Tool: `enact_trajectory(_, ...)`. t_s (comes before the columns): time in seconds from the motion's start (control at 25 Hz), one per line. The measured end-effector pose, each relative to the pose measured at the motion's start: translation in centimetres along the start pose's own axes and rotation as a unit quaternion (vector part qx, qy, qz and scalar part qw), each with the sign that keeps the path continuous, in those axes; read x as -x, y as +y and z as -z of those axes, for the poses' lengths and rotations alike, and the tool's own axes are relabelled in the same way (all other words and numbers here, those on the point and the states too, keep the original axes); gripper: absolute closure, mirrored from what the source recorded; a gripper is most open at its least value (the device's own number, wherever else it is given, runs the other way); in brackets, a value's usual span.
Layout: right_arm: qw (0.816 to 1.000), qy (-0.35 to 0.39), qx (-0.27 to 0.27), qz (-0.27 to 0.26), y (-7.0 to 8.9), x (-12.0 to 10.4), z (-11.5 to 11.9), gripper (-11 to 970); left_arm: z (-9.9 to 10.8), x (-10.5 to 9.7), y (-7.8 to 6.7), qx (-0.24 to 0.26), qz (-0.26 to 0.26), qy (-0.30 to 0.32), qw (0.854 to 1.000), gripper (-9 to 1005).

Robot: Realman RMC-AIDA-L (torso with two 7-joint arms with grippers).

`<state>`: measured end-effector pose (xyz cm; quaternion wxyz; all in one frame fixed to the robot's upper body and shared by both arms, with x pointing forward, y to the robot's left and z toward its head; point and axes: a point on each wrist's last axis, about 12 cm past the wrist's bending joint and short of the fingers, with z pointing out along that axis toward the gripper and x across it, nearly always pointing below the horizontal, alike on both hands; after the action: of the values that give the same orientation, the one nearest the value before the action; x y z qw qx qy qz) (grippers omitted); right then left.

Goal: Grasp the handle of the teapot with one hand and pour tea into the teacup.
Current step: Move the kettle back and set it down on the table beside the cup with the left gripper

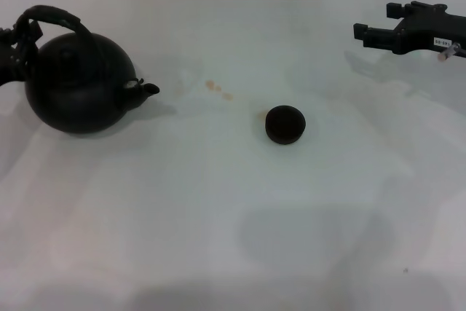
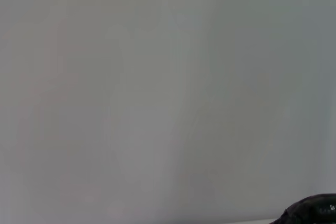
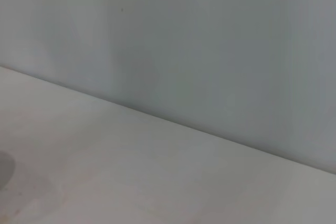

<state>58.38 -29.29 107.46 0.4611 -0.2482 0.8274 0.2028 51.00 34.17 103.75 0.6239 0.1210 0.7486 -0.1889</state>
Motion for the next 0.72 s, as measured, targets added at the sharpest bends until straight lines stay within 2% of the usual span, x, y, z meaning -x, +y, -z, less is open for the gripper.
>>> enact_trajectory(0.72, 1.000, 0.002, 0.000, -0.003, 0.00, -0.19, -0.03, 119, 0.11, -0.94, 0.19, 0.020, 0.006, 0.015, 1.000, 875)
